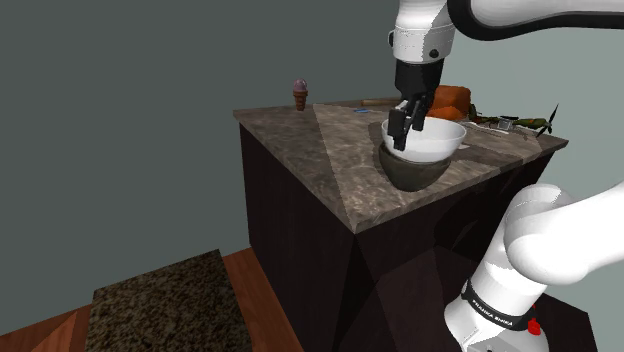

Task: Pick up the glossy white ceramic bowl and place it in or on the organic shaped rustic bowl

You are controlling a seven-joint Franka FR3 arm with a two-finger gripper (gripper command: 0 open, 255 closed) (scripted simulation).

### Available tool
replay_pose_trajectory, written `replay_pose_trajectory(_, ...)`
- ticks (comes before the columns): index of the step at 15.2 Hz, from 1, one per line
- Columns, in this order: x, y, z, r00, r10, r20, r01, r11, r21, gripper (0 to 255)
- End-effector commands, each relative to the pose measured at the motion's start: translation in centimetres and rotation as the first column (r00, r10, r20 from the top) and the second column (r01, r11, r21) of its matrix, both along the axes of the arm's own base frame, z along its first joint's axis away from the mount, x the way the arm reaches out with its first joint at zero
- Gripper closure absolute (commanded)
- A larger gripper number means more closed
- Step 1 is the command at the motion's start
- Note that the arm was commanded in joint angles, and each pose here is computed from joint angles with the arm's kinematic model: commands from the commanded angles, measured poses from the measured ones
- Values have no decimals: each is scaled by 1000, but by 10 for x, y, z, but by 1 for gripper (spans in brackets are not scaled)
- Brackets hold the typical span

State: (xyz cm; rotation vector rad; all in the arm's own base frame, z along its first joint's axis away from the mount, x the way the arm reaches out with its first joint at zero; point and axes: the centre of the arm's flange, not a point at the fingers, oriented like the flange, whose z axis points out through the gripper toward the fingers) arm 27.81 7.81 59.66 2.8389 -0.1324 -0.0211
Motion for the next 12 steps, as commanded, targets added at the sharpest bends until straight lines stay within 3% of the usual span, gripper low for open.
replay_pose_trajectory(1, 0, 0, 0, 1000, 0, 0, 0, 1000, 0, 0)
replay_pose_trajectory(3, 0, 0, 0, 1000, 0, 0, 0, 1000, 0, 0)
replay_pose_trajectory(7, 1, 15, 48, 1000, 0, 0, 0, 1000, 0, 0)
replay_pose_trajectory(12, 1, 15, 48, 1000, 0, 0, 0, 1000, 0, 0)
